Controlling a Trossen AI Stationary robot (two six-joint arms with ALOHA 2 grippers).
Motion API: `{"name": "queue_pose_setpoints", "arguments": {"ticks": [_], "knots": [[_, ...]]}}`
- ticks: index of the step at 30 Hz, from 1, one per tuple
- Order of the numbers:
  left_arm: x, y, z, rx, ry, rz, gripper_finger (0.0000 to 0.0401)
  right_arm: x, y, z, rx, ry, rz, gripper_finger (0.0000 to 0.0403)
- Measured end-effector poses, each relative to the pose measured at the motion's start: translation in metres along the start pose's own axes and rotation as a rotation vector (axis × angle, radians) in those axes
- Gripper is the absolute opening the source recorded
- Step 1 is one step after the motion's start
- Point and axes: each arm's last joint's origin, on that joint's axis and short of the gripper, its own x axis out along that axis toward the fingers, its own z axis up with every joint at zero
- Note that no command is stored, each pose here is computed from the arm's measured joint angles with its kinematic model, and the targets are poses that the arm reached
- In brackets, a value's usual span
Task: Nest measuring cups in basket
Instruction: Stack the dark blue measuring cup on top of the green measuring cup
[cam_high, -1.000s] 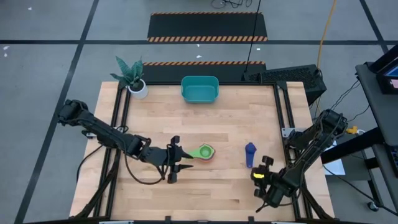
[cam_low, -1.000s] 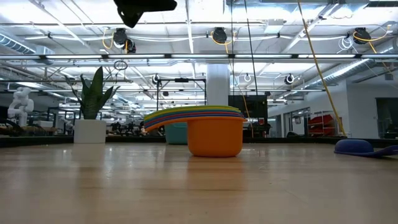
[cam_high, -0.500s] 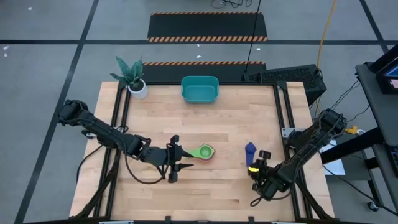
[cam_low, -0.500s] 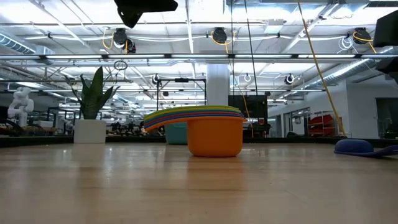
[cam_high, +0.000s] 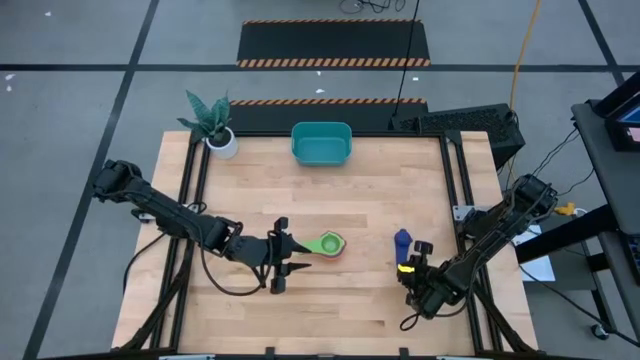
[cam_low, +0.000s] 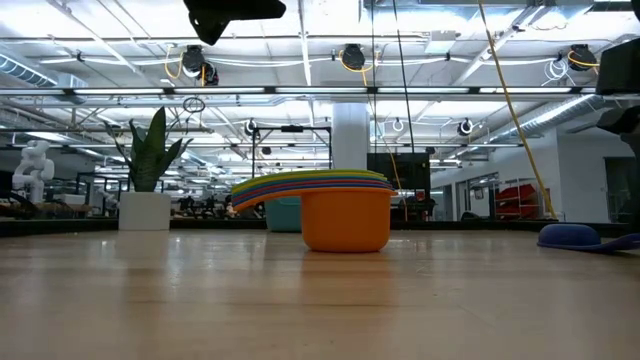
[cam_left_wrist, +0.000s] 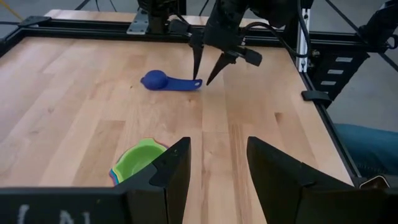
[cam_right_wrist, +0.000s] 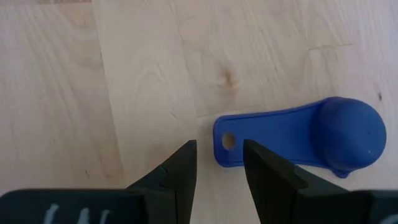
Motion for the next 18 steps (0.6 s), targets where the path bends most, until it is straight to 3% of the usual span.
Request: {"name": "queue_pose_setpoints", "arguments": {"ticks": [18], "knots": [[0.000, 0.000, 0.000, 0.001, 0.002, 0.001, 0.0159, 0.017, -0.009, -0.011, 0.008, -0.043, -0.030, 0.0126]]}}
